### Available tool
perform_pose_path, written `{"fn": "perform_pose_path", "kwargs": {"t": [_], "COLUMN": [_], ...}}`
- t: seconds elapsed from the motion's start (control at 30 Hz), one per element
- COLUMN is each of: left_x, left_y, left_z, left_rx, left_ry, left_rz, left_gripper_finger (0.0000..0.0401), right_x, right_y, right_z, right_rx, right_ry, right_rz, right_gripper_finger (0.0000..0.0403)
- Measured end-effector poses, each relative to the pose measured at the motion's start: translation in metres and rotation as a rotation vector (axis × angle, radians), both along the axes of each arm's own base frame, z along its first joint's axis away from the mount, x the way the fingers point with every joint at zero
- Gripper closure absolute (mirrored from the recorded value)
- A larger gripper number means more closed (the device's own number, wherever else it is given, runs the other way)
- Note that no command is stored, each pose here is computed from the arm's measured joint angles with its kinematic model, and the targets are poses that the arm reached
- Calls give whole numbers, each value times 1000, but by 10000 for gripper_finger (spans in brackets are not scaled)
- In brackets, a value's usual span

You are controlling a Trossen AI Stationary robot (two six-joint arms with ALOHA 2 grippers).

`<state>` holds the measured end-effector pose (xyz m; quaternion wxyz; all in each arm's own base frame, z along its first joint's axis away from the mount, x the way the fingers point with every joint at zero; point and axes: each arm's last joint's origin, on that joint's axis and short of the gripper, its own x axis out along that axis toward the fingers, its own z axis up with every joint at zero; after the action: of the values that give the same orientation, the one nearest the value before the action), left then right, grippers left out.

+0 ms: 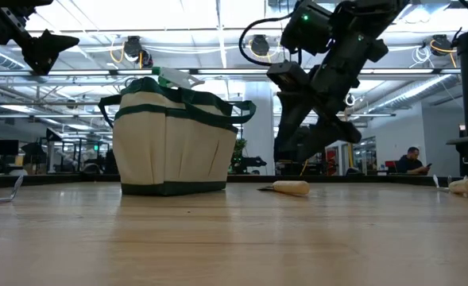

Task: Pick & Place Garden tools in Gardening bag
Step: Put the brown bottom trowel into the green gardening bag

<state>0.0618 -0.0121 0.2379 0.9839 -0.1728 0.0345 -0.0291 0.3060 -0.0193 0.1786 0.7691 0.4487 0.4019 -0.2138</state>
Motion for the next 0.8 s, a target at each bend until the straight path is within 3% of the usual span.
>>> {"fn": "perform_pose_path", "kwargs": {"t": [0.53,0.67,0.8], "left_x": [0,0,0], "left_y": [0,0,0], "left_z": [0,0,0], "left_rx": [2,2,1], "left_ry": [0,1,1], "left_rz": [8,9,8], "left_gripper_finger": [77,77,77], "right_x": [3,2,2], "right_y": [0,4,11], "right_z": [-1,-2,-2], "right_rx": [-77,-121,-233], "right_ry": [-18,-7,-10], "right_rz": [27,106,288], "right_gripper_finger": [179,179,179]}}
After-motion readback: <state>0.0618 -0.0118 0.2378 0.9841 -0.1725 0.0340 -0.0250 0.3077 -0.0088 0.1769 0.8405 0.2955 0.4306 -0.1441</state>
